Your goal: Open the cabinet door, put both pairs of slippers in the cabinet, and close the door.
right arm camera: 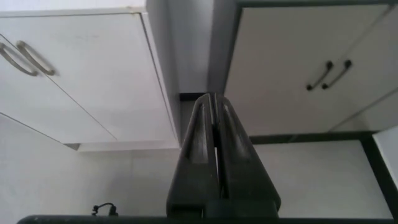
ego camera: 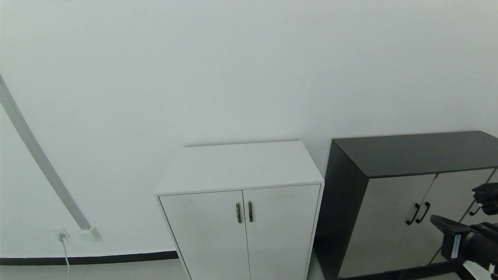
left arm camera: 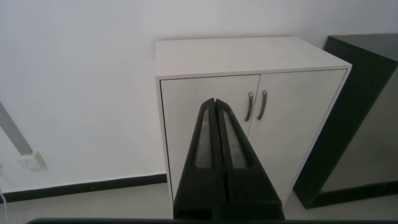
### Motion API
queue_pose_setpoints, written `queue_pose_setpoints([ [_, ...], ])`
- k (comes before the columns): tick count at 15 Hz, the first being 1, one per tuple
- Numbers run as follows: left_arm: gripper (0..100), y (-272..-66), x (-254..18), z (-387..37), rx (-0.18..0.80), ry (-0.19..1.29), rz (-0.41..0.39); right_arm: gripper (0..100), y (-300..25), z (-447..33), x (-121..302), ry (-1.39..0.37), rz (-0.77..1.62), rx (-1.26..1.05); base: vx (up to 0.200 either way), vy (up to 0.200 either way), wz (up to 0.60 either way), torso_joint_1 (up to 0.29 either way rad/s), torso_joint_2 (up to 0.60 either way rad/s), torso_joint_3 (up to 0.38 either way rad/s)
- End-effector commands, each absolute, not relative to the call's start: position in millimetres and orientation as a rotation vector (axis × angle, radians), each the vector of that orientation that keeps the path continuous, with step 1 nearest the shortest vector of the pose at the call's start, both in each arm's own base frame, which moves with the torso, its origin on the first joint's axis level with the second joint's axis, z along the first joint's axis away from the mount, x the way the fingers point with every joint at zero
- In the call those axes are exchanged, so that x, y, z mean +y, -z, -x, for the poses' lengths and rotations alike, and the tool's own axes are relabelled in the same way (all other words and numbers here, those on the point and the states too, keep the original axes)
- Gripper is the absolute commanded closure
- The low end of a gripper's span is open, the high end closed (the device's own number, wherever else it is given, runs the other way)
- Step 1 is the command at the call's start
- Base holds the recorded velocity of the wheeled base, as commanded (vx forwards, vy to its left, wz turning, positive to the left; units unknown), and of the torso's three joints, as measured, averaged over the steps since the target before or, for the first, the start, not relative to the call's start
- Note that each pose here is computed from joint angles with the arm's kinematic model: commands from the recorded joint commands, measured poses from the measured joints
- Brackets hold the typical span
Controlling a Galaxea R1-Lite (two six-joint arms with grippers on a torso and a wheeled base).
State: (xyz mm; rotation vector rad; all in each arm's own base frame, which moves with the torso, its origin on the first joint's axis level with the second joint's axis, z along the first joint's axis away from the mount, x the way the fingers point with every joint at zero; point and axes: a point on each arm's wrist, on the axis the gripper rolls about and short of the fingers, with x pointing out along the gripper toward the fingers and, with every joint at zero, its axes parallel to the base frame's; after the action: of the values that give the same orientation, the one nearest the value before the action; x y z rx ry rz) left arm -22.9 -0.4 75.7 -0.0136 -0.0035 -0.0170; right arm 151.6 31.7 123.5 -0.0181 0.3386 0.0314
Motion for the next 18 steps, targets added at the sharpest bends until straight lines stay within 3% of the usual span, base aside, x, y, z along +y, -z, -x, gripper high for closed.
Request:
queue_pose_setpoints([
  [1,100,-76,0,23,-0.003,0.017,0.014,100,-132,-119,22,-0.020,0.007,0.288,0.000,0.000,0.00,0.000,0.00,0.000],
  [9,100,-76,0,23,-0.001,0.017,0.014,100,-124,-46,7,-0.072,0.004,0.316,0.000,0.000,0.00,0.000,0.00,0.000],
  [18,100,-76,0,23,-0.001,0.018,0.012,100,-95,-10,1,-0.133,-0.001,0.382,0.000,0.000,0.00,0.000,0.00,0.000],
])
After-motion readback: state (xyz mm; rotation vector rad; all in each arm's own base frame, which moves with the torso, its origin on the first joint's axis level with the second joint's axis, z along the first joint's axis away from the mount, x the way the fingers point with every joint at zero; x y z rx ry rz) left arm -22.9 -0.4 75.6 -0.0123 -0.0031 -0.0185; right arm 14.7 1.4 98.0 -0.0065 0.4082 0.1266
